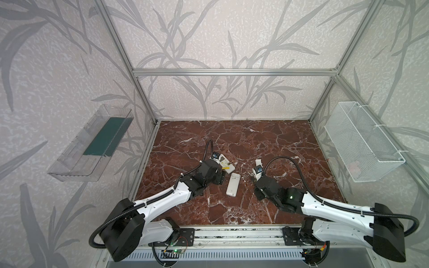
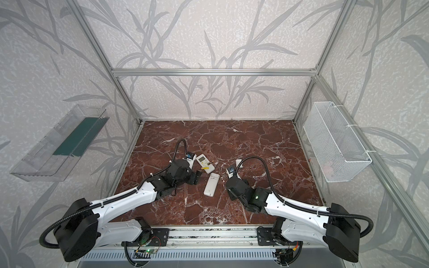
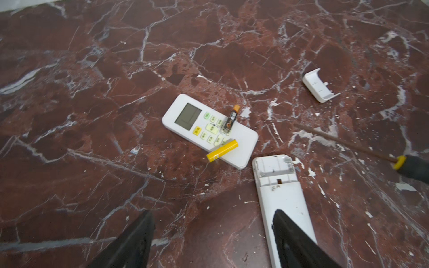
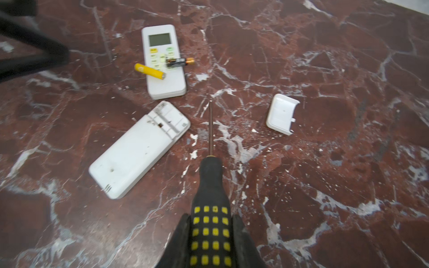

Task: Unload the batteries from the remote control
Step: 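Lower the screwdriver onto the table and open the right gripper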

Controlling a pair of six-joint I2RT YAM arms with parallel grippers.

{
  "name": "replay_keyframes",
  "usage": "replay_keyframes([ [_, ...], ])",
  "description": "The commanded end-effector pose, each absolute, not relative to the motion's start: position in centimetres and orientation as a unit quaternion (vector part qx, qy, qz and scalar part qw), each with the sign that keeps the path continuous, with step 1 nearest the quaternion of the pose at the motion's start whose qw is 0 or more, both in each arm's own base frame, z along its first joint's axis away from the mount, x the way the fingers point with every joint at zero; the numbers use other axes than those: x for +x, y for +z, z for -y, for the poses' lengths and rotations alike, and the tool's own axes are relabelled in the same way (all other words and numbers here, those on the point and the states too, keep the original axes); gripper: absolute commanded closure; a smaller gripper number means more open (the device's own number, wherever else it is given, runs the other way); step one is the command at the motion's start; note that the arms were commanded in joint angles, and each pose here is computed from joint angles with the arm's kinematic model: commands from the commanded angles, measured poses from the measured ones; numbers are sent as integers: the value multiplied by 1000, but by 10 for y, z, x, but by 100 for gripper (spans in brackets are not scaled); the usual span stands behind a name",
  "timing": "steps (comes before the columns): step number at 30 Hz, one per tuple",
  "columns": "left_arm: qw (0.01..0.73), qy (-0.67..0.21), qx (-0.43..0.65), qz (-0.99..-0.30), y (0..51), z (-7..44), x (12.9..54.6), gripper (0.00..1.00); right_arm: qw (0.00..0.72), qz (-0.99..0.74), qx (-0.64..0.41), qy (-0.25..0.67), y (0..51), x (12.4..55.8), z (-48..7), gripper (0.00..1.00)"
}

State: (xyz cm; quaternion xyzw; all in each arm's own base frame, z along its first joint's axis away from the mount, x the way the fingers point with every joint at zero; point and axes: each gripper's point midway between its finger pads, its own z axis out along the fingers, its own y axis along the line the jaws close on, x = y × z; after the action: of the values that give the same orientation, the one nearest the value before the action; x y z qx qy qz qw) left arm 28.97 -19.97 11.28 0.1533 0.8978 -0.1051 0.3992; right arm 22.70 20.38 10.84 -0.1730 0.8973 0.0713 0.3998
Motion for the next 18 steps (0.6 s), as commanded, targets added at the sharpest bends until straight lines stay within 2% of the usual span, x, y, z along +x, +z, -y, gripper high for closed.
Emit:
replay_keyframes([
  [1, 383, -97, 127, -910, 97, 191, 286, 19, 410, -900, -132, 74, 99, 242, -195, 100],
  [6, 402, -105, 127, -901, 99, 191, 286, 19, 400, -903, -140, 71, 74, 252, -196, 100],
  [12, 410, -94, 126, -899, 101, 185, 286, 18, 357, -921, -145, 63, 38, 243, -193, 100],
  [16, 408, -86, 118, -901, 98, 181, 288, 18, 320, -936, -136, 56, 14, 231, -185, 96],
  [18, 406, -82, 110, -903, 95, 179, 289, 18, 299, -943, -133, 54, 2, 225, -183, 90],
])
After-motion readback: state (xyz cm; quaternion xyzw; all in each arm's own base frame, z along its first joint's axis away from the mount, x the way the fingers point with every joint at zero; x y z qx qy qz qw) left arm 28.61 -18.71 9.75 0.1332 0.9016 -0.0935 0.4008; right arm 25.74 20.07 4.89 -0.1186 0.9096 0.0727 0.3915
